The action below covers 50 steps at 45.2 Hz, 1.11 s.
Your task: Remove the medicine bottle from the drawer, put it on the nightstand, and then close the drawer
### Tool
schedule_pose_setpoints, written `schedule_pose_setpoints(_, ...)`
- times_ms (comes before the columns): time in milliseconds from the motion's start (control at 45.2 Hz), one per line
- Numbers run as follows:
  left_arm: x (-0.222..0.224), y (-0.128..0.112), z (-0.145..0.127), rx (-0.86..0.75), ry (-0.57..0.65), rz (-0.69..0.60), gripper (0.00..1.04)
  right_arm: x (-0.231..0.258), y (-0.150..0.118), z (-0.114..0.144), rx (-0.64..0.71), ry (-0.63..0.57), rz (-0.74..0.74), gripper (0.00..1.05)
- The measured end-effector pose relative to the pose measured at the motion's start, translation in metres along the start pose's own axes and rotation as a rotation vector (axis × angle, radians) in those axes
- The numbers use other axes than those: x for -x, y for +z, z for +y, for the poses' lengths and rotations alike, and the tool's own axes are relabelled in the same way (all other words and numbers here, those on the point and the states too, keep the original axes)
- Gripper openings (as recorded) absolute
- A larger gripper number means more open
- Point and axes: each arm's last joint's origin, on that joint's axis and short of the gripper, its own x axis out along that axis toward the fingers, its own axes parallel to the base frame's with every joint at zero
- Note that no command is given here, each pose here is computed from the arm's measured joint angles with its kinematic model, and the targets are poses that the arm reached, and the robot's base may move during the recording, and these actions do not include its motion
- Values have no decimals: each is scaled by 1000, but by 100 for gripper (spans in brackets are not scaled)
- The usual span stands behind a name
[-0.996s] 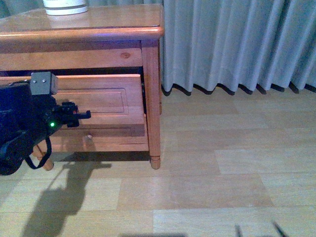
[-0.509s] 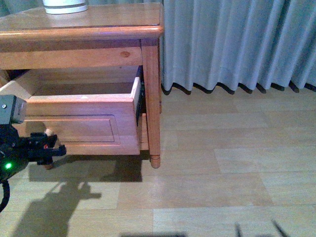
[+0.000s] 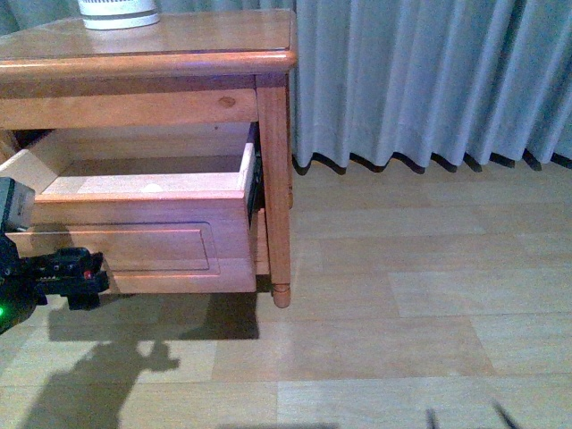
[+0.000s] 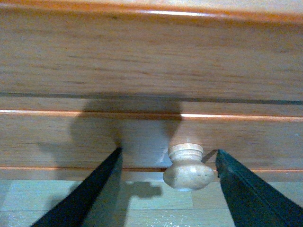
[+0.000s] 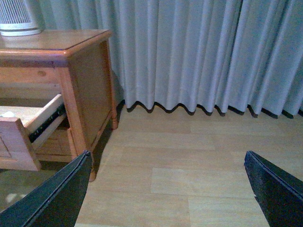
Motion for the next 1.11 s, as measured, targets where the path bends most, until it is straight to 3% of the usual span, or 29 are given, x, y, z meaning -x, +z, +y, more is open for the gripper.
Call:
schedule_pose_setpoints(243,6,10,-1,-6,-10,-15,100,0,0,0,0,0,0,98)
schedule_pose_setpoints(575,71,73,-4,0,-75,-122,98,0,0,0,0,0,0,98)
schedule_pose_setpoints(730,106,90,2,5,-101,-134,98,0,0,0,0,0,0,98)
schedule_pose_setpoints(974,172,84,-11,-1,-172,-99,98,0,0,0,0,0,0,98)
schedule_pose_setpoints(1107,217,79,-25,42,-140,-142,98,0,0,0,0,0,0,98)
